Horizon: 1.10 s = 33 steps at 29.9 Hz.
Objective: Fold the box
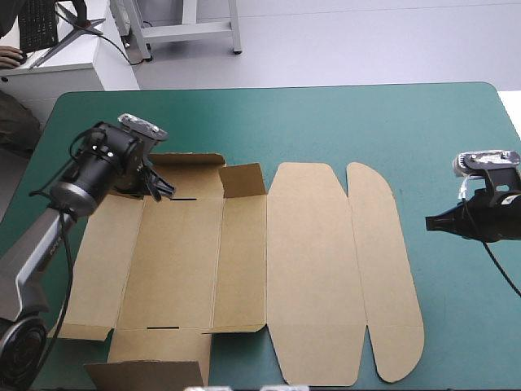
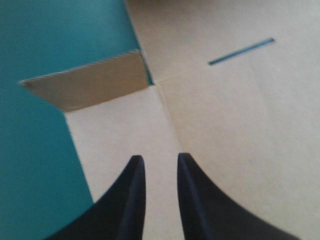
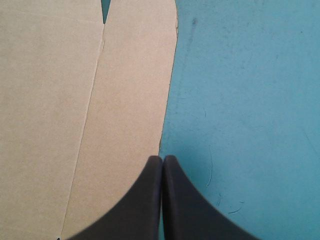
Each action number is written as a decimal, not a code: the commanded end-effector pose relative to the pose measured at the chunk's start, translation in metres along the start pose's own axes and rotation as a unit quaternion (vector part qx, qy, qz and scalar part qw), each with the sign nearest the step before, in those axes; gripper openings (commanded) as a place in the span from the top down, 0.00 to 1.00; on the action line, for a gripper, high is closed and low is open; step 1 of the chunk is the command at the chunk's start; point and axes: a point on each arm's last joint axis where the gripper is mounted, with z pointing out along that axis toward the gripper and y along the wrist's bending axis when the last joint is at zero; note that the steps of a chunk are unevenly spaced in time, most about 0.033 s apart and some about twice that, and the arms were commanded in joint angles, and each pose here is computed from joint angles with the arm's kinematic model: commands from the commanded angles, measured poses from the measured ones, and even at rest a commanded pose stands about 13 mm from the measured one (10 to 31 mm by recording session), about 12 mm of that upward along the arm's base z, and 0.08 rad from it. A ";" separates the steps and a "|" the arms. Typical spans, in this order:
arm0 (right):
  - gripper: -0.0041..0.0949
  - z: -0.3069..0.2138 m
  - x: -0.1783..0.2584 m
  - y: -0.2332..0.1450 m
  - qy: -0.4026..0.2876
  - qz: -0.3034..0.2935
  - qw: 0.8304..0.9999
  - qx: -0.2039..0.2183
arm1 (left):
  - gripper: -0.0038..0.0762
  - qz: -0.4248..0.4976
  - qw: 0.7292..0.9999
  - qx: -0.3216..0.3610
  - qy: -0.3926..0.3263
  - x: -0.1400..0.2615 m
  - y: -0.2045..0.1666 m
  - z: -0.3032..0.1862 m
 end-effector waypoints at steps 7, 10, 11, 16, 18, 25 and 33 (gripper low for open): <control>0.98 0.002 -0.010 -0.003 -0.020 0.002 1.000 -0.002 | 0.86 -0.272 0.958 -0.086 -0.006 0.038 0.150 -0.020; 0.98 0.005 -0.011 -0.004 -0.016 0.003 1.000 -0.003 | 0.88 -0.342 0.938 -0.059 0.001 0.062 0.181 -0.018; 0.98 0.006 -0.012 -0.005 -0.015 0.004 1.000 -0.004 | 0.88 -0.363 0.931 -0.049 -0.001 0.070 0.192 -0.018; 0.98 0.006 -0.012 -0.005 -0.016 0.004 1.000 -0.003 | 0.90 -0.424 0.906 0.008 -0.020 0.101 0.222 -0.020; 0.98 0.006 -0.012 -0.005 -0.016 0.004 1.000 -0.003 | 0.90 -0.408 0.911 0.051 -0.024 0.106 0.221 -0.019; 0.98 0.006 -0.012 -0.004 -0.014 0.006 1.000 -0.009 | 0.91 -0.373 0.924 0.086 -0.015 0.107 0.215 -0.018; 0.98 0.006 -0.012 -0.004 -0.015 0.002 1.000 -0.007 | 0.88 -0.377 0.919 0.115 0.033 0.121 0.202 0.008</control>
